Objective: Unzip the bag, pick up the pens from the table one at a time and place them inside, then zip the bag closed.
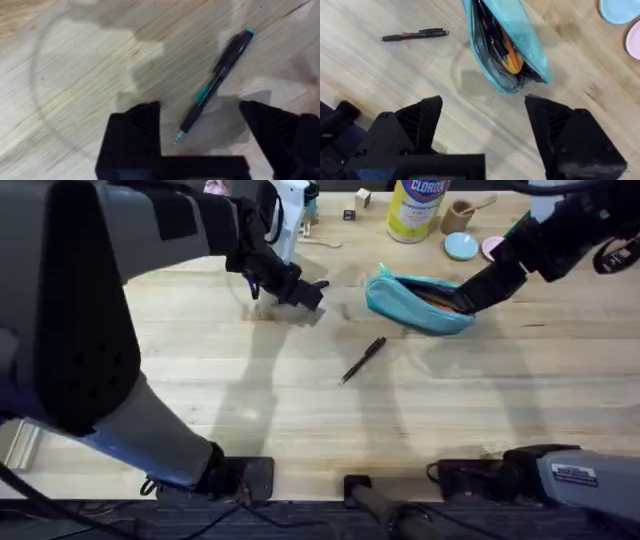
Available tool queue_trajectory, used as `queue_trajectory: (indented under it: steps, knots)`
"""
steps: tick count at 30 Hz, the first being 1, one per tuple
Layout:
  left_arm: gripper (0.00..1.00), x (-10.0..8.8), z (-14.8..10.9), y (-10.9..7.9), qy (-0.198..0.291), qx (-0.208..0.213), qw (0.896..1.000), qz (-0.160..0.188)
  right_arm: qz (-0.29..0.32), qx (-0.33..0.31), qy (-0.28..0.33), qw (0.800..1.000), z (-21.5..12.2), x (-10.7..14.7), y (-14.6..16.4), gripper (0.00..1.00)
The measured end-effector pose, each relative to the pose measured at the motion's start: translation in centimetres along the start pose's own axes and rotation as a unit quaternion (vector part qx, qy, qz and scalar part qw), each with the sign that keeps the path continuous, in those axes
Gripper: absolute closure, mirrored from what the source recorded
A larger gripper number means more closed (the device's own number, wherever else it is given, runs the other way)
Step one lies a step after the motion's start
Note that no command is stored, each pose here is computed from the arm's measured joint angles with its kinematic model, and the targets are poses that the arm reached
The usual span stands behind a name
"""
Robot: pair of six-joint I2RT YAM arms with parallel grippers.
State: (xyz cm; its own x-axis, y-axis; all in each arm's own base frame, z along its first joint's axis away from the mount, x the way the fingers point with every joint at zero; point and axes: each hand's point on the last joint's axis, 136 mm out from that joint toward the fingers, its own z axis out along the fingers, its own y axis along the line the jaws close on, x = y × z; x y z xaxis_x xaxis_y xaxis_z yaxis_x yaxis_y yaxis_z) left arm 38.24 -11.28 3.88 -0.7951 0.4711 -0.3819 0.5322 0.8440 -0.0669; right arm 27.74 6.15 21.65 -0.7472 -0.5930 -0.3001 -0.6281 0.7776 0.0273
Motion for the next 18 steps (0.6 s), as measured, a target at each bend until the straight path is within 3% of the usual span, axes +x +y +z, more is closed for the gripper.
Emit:
queue_trajectory:
  steps: [3, 7, 13, 18]
  knots:
    - [0.238, 0.03, 0.09, 0.47, 0.002, -0.011, 1.0, 0.002, 0.0, 0.0, 0.0, 1.0, 0.0, 0.0, 0.0, 0.004]
    - [0.403, 0.2, 0.01, 0.74, 0.007, -0.016, 1.0, 0.001, 0.0, 0.0, 0.0, 1.0, 0.0, 0.0, 0.0, 0.005]
    - [0.775, 0.33, 0.02, 0.37, 0.01, -0.009, 1.0, 0.001, 0.0, 0.0, 0.0, 1.0, 0.0, 0.0, 0.0, 0.004]
    - [0.931, 0.23, 0.03, -0.06, 0.009, -0.001, 1.0, 0.003, 0.0, 0.0, 0.0, 1.0, 0.0, 0.01, 0.0, 0.005]
